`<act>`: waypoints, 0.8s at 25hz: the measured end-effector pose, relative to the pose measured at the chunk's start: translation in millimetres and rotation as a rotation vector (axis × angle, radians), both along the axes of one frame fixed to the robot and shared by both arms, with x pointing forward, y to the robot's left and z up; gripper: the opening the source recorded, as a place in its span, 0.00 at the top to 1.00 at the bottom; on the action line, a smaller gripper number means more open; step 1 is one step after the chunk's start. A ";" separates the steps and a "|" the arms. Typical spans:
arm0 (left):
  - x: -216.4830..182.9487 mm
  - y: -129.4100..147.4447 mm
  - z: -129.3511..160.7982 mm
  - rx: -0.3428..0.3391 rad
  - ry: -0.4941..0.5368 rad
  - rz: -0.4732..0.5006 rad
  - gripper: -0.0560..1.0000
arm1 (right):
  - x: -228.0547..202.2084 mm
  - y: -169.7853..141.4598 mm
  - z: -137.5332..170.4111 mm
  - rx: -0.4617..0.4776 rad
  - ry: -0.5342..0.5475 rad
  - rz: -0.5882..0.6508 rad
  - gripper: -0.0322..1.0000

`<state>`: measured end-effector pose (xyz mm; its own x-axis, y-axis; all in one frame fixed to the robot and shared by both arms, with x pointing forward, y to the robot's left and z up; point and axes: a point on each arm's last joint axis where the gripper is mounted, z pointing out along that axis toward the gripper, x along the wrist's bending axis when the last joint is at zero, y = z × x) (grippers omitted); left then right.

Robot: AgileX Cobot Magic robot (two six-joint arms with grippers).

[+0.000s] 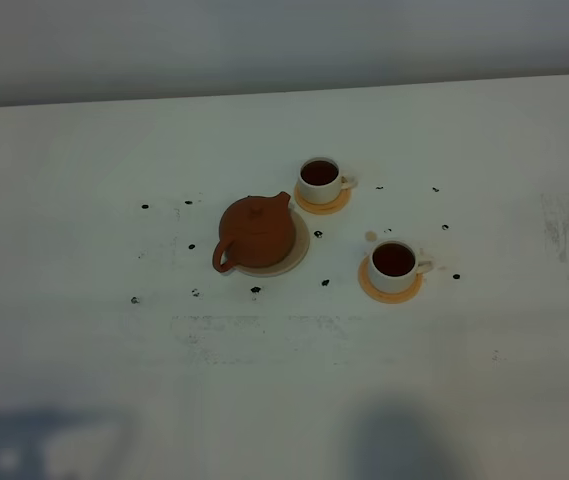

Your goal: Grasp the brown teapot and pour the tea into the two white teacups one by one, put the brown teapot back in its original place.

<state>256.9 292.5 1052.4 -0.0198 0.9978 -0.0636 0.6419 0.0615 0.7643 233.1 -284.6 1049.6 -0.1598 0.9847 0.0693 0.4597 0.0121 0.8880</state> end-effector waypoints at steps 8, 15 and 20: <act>-8.3 -2.6 -20.0 0.025 0.022 -0.047 0.41 | 0.0 0.0 0.0 0.000 0.000 0.000 0.78; -12.9 -2.1 -20.4 0.021 -0.005 -0.026 0.41 | 0.0 0.0 0.1 0.000 -0.001 0.000 0.78; -13.0 -2.1 -20.4 0.021 -0.006 -0.025 0.41 | 0.0 0.0 0.1 0.000 -0.001 0.000 0.78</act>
